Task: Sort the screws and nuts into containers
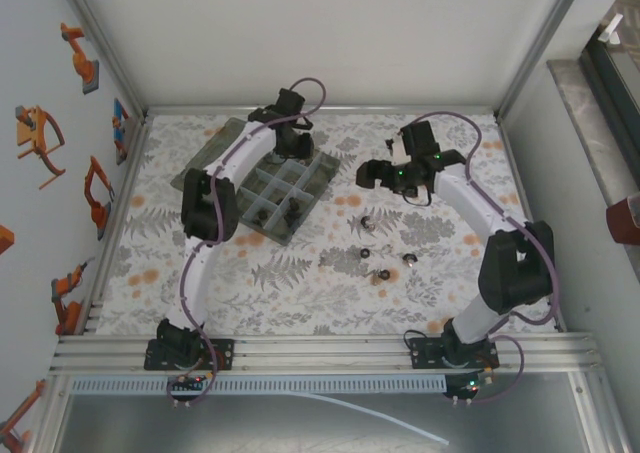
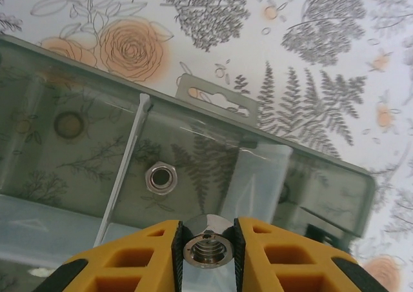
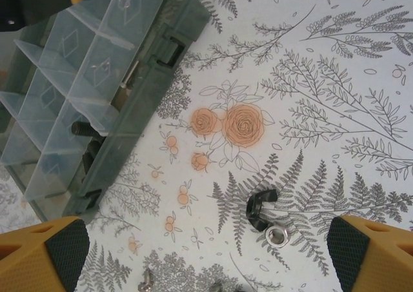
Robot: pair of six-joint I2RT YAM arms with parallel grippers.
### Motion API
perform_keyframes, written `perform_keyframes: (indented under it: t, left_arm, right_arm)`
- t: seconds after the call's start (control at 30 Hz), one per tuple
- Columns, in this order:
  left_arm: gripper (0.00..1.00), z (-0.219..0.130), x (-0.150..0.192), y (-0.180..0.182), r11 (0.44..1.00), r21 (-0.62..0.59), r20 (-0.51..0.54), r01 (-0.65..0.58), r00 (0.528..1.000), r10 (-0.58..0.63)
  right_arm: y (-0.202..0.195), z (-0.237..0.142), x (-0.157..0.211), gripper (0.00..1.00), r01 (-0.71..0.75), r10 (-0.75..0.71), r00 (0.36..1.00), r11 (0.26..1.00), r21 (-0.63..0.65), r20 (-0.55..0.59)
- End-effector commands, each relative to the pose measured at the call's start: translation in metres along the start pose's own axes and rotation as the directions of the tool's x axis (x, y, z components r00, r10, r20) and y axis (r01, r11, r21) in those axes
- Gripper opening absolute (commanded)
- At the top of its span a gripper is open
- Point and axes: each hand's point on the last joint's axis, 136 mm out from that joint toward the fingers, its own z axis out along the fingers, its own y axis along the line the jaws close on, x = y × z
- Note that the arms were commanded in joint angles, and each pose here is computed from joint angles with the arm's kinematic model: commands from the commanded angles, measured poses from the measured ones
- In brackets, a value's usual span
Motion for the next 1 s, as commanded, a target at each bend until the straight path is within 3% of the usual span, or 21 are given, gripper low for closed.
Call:
perform_keyframes:
  t: [0.0, 0.27, 0.37, 0.47, 0.67, 0.8, 0.97]
  left_arm:
    - [0.24, 0.001, -0.006, 0.002, 0.999, -0.020, 0.002, -0.034, 0.999, 0.034]
    - [0.43, -0.012, -0.021, -0.001, 0.997, -0.060, 0.058, -0.044, 0.997, 0.048]
    - [0.45, -0.042, -0.034, -0.019, 0.997, -0.035, 0.118, -0.064, 0.991, 0.068]
    - [0.47, -0.075, -0.031, -0.051, 0.992, 0.079, 0.136, -0.099, 0.987, 0.088]
    - [0.50, -0.091, 0.043, -0.124, 0.915, 0.389, -0.053, -0.105, 0.989, 0.136]
    - [0.50, -0.082, 0.093, -0.158, 0.899, 0.412, -0.168, -0.146, 0.958, 0.233]
    - [0.46, -0.057, 0.131, -0.183, 0.913, 0.379, -0.287, -0.155, 0.918, 0.275]
  right_arm:
    - [0.008, -0.006, 0.000, 0.97, 0.026, -0.027, 0.999, 0.999, -0.027, -0.030]
    - [0.011, -0.018, 0.003, 0.97, 0.074, -0.075, 0.997, 0.997, -0.033, -0.023]
    - [0.006, -0.020, 0.006, 0.97, 0.069, -0.069, 0.997, 0.997, -0.027, -0.022]
    - [-0.007, -0.024, 0.014, 0.97, 0.040, -0.040, 0.999, 0.999, -0.004, -0.010]
    - [-0.035, -0.031, 0.061, 0.97, -0.031, 0.032, 0.998, 0.999, 0.026, -0.047]
    - [-0.043, -0.035, 0.087, 0.98, -0.051, 0.053, 0.997, 0.998, 0.038, -0.057]
    - [-0.049, -0.042, 0.108, 0.98, -0.061, 0.063, 0.996, 0.997, 0.039, -0.063]
